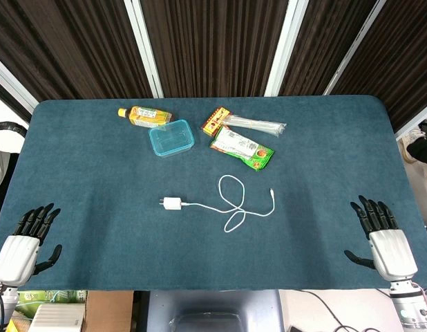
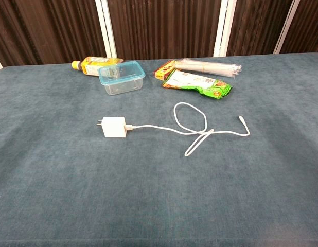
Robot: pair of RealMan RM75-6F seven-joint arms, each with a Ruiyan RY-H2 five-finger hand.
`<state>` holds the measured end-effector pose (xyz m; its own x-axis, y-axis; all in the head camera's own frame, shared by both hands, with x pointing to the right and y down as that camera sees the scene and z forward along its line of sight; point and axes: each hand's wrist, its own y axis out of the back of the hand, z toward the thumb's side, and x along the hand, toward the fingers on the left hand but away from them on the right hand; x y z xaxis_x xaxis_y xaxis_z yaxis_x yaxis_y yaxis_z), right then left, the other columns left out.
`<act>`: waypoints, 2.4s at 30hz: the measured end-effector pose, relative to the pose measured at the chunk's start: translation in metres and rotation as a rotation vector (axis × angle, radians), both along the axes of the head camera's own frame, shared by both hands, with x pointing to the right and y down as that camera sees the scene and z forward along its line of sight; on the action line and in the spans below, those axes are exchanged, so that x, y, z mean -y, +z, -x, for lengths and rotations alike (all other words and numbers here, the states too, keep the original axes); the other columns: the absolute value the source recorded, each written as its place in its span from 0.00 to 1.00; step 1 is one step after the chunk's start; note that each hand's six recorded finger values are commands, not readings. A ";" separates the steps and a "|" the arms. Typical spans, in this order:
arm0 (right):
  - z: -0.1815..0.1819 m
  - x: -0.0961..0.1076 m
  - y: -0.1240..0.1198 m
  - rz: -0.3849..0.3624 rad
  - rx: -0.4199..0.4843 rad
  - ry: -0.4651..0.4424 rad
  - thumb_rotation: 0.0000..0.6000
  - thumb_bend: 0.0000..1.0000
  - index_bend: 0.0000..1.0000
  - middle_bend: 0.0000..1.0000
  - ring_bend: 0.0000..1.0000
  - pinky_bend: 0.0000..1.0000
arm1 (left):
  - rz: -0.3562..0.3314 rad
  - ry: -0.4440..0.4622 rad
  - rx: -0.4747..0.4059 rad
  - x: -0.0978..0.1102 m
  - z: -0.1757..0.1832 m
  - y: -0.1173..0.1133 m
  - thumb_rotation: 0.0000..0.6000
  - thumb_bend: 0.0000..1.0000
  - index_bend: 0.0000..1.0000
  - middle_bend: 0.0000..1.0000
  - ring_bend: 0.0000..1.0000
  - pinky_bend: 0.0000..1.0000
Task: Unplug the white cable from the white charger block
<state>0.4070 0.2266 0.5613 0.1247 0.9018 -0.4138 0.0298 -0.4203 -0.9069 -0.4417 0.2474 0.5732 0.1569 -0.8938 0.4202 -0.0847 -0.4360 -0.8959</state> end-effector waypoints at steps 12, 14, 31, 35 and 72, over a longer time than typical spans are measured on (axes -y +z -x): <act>-0.006 -0.002 -0.006 -0.002 -0.003 -0.001 1.00 0.14 0.00 0.00 0.00 0.00 | -0.012 0.045 -0.069 0.004 -0.033 0.025 1.00 0.42 0.10 0.08 0.66 0.79; -0.008 -0.001 -0.007 -0.005 -0.001 0.007 1.00 0.14 0.00 0.00 0.00 0.00 | -0.015 0.062 -0.114 0.006 -0.050 0.038 1.00 0.41 0.13 0.11 0.78 0.88; -0.010 0.001 0.002 0.036 -0.013 0.020 1.00 0.14 0.00 0.00 0.00 0.00 | 0.081 0.170 -0.167 0.044 -0.193 0.134 1.00 0.41 0.18 0.14 0.98 1.00; -0.011 0.001 0.005 0.053 -0.013 0.020 1.00 0.14 0.00 0.00 0.00 0.00 | 0.077 0.153 -0.139 0.056 -0.206 0.149 1.00 0.41 0.18 0.16 0.98 1.00; -0.016 0.003 -0.001 0.058 0.000 0.037 1.00 0.14 0.00 0.00 0.00 0.00 | 0.082 0.143 -0.080 0.078 -0.260 0.190 1.00 0.44 0.49 0.47 1.00 1.00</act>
<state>0.4227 0.2234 0.5600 0.0918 0.8801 -0.4658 0.0464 -0.4711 -0.8809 -0.1819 0.1692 0.7632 0.3153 -0.8236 0.4714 -0.0863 -0.5196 -0.8500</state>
